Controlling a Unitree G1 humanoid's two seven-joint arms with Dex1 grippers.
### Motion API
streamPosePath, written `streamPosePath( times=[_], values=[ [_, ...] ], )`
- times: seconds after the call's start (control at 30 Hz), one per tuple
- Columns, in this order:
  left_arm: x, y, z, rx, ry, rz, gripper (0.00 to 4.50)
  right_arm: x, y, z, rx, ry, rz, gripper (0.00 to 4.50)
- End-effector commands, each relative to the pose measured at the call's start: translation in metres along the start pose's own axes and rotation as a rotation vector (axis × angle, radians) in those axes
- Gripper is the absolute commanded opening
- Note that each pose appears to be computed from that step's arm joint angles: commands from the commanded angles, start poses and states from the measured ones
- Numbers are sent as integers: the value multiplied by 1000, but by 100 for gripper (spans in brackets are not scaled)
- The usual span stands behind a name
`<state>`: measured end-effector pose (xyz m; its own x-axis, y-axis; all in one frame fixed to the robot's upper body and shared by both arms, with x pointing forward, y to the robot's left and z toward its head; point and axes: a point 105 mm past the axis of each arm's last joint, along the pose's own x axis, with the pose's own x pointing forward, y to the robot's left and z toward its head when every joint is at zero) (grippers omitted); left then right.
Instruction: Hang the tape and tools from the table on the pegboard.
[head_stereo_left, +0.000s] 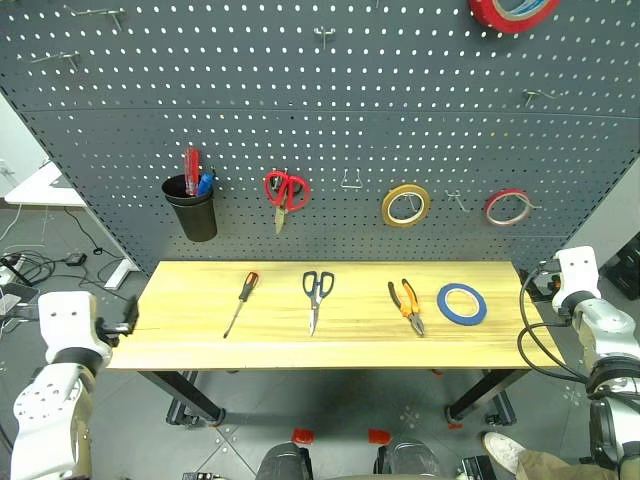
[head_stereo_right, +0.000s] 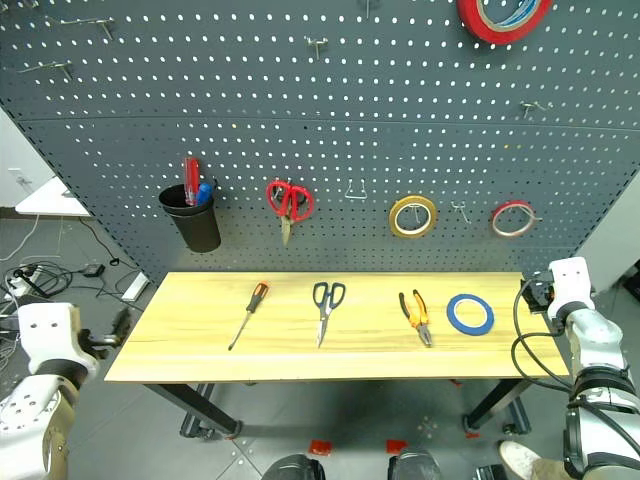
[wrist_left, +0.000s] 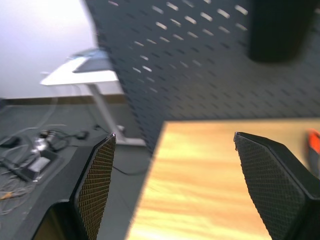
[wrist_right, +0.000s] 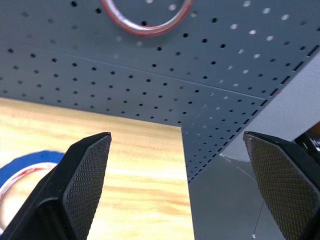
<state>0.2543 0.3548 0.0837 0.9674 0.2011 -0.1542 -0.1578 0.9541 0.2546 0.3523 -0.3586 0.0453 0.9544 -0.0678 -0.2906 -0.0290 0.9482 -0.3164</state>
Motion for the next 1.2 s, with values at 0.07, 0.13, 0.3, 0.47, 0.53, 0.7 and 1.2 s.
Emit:
streamPosePath(
  times=[0.07, 0.13, 0.3, 0.47, 0.53, 0.7, 1.2],
  values=[
    [-1, -21, 40, 25, -139, -107, 398, 0, 20, 16, -42, -68, 104, 450],
    [5, -33, 48, 23, -144, -153, 398, 0, 33, 15, -48, -65, 153, 450],
    [21, -64, 56, 37, -92, -275, 398, -3, 52, 19, -75, -40, 215, 450],
    [39, -98, 74, -11, -96, -416, 398, -6, 73, 23, -94, 31, 291, 450],
    [44, -115, 83, 8, -126, -492, 398, -5, 81, 28, -104, 35, 321, 450],
    [31, -178, 93, 97, -123, -898, 398, -2, 101, 26, -145, 112, 433, 450],
    [14, -245, 118, 324, -257, -1325, 398, 35, 117, 22, -278, 278, 463, 450]
  ],
)
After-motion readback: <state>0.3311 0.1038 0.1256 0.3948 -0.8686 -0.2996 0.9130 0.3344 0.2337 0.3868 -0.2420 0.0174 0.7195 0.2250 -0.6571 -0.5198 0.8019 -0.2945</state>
